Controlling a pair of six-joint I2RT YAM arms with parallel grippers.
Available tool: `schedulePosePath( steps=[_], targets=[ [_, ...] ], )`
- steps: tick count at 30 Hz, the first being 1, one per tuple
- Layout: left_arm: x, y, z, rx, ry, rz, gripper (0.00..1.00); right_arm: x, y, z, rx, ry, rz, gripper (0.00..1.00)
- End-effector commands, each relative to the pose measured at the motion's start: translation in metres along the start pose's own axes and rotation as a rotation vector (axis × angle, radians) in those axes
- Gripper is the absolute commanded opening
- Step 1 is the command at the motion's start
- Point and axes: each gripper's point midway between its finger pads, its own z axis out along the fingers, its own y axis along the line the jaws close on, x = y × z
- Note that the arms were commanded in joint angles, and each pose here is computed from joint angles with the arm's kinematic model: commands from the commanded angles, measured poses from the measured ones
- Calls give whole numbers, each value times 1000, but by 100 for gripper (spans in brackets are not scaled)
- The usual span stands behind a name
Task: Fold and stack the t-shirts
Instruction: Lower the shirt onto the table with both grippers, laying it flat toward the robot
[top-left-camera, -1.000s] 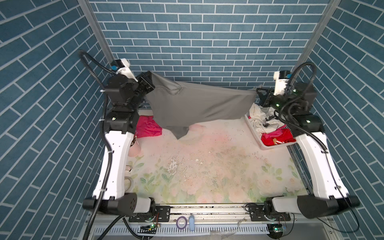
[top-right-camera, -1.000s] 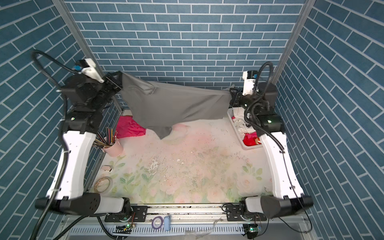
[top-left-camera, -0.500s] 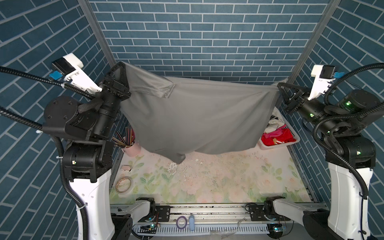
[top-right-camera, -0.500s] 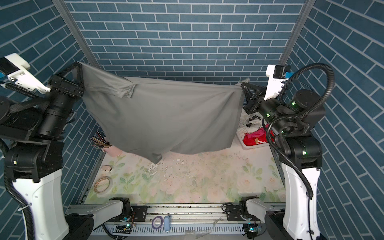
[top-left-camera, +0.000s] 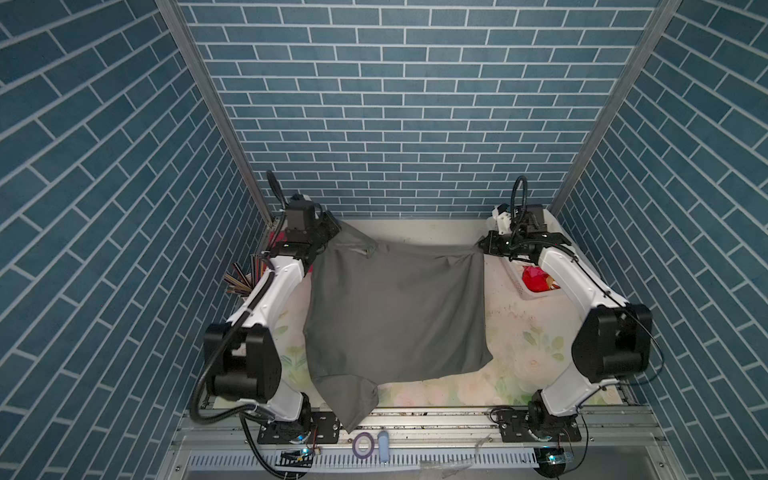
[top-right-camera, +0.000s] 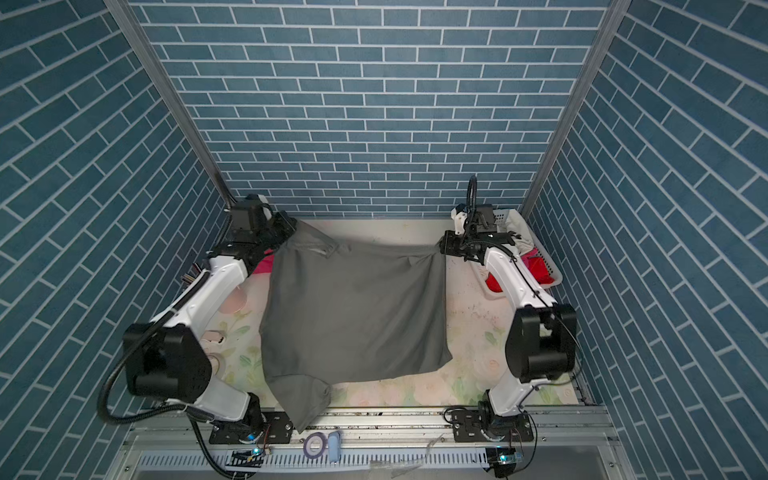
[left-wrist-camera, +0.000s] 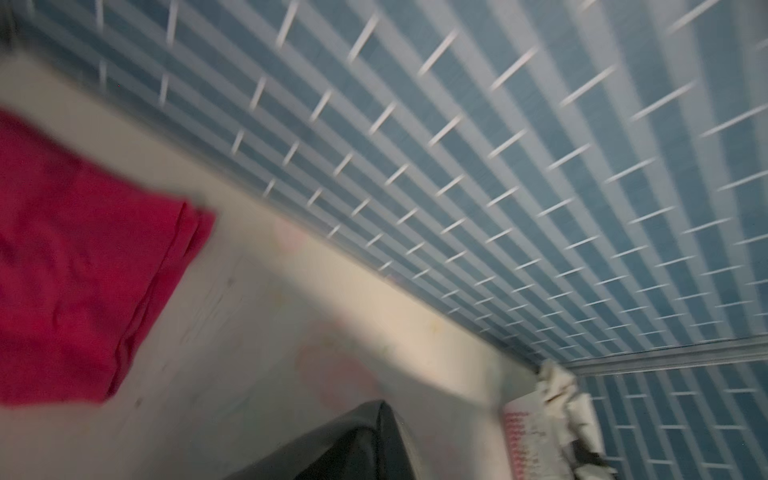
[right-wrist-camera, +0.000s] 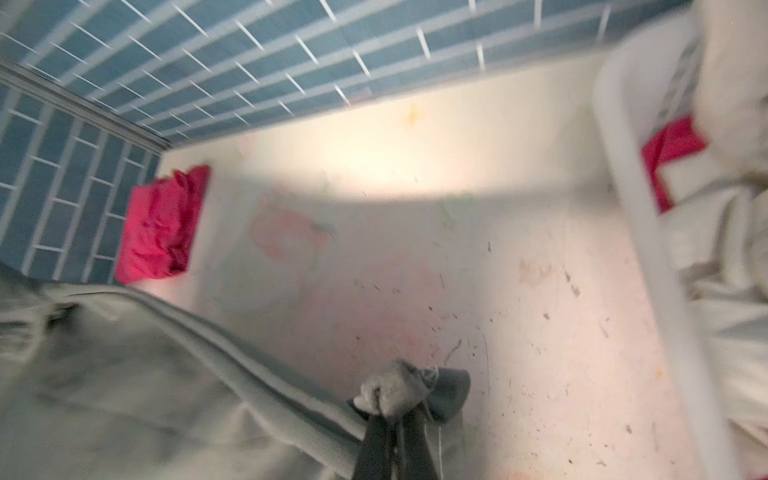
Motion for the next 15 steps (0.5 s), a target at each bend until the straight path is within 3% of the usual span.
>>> schedulePosePath(
  steps=[1,5,8,15],
  targets=[
    [-1,-1,33,40,-49,-4,0,-7,-12,37,-22,2,-10,0],
    [21,24,87,-22,48,-9,0,0,-42,92,16,70,23,0],
    [24,31,109,-43,71,-11,0,-3,-58,115,45,94,31,0],
    [14,39,130,-66,114,-28,0,-25,-70,118,71,72,33,0]
  ],
)
